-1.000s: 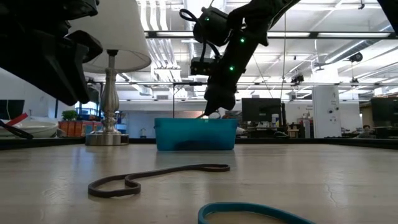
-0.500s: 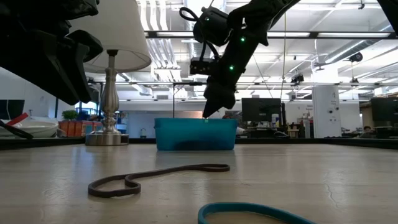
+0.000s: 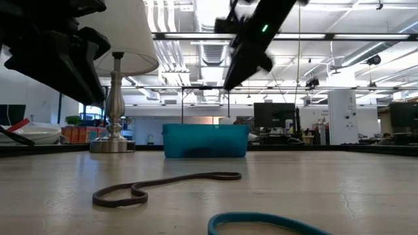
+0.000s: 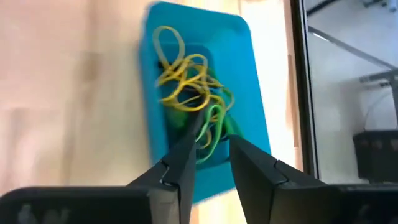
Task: Pick and place rubber bands into bin
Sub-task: Put the purple rubber band into the blue bin
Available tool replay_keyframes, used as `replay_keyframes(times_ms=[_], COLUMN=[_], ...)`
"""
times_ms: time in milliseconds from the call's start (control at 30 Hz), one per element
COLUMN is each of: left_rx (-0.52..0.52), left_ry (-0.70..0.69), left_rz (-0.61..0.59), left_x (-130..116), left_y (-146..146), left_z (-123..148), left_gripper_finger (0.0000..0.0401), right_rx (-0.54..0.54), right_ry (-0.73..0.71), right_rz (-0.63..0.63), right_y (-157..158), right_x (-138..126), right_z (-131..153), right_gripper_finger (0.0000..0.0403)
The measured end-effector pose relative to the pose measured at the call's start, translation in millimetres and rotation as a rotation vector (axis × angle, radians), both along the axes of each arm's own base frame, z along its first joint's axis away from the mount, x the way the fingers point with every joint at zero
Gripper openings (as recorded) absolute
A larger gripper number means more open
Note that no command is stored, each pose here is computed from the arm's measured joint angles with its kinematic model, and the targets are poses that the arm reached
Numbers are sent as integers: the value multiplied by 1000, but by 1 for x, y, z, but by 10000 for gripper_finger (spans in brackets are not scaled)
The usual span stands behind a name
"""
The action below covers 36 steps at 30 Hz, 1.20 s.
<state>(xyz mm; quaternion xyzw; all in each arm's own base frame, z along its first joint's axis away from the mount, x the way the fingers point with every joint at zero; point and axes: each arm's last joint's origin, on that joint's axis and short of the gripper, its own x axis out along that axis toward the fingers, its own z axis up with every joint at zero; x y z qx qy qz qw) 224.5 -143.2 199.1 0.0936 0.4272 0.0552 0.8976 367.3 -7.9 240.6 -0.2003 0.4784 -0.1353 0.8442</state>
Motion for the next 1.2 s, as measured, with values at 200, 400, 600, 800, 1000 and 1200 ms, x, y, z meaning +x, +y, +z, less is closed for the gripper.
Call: replay_keyframes(times_ms=[200,400,600,800,1000,1200], left_rx=[20,-35,-48,14,56,21], left_ry=[-103,-242,-184,-146,-157,-107], left_rz=[-92,-187,-221,-286,-317,-392], left_x=[9,23,32,46,69,95], left_y=[-6,-16,-22,-29,-30,-34], left_z=[7,16,-1,-9,-5,-15], left_gripper_finger=[98,98,98,98,98,98], right_rx=[109,238,304,228,204,243], right_ry=[-8,-65,-91,-133,-185,-188], right_rz=[90,156,241,287,340,327], right_y=[51,103,149,182,200,205], right_x=[-40,-83,-123,-151,-166,-175], right_z=[36,55,52,35,18,4], right_gripper_finger=[81,73,74,68,70,65])
